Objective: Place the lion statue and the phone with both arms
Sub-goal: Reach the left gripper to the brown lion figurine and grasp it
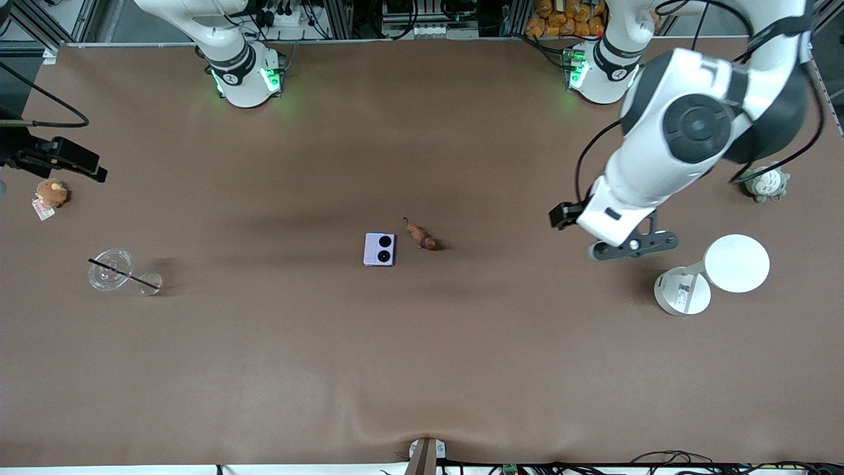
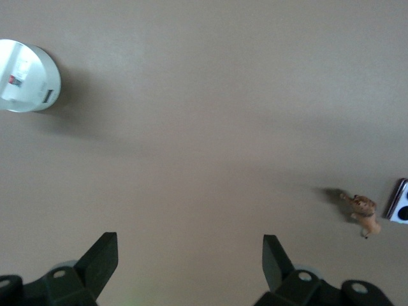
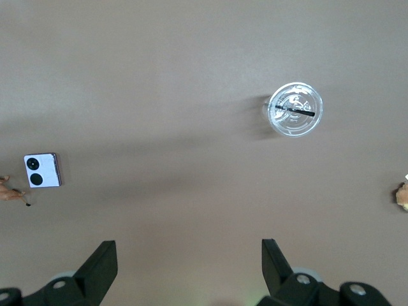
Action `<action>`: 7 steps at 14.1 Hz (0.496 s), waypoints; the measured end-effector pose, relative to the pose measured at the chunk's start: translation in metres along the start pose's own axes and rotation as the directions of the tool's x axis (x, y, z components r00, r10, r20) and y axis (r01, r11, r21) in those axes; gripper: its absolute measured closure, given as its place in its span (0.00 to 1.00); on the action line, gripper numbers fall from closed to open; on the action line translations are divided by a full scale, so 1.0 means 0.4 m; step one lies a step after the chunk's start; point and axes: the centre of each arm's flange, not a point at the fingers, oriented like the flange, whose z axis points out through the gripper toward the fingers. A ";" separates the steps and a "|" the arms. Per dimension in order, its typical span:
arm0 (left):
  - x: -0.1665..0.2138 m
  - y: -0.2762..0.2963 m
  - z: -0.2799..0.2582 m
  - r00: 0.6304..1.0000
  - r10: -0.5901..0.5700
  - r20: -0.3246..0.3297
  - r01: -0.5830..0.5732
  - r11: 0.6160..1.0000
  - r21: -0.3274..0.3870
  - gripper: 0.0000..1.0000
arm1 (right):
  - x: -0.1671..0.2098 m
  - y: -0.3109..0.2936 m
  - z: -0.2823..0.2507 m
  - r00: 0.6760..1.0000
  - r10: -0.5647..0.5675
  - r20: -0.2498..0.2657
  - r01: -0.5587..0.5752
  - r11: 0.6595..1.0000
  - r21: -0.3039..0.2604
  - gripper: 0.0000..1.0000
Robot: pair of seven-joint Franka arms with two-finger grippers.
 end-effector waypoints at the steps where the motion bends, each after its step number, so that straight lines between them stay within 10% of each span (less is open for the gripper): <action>1: -0.001 0.020 0.018 1.000 -0.005 -0.001 0.005 1.000 -0.001 0.00 | 0.006 -0.002 0.005 1.000 -0.001 -0.004 0.001 1.000 0.000 0.00; 7: -0.044 0.195 0.137 0.996 -0.083 -0.019 0.083 0.996 -0.021 0.00 | 0.037 -0.029 0.040 1.000 -0.018 -0.003 0.018 1.000 -0.002 0.00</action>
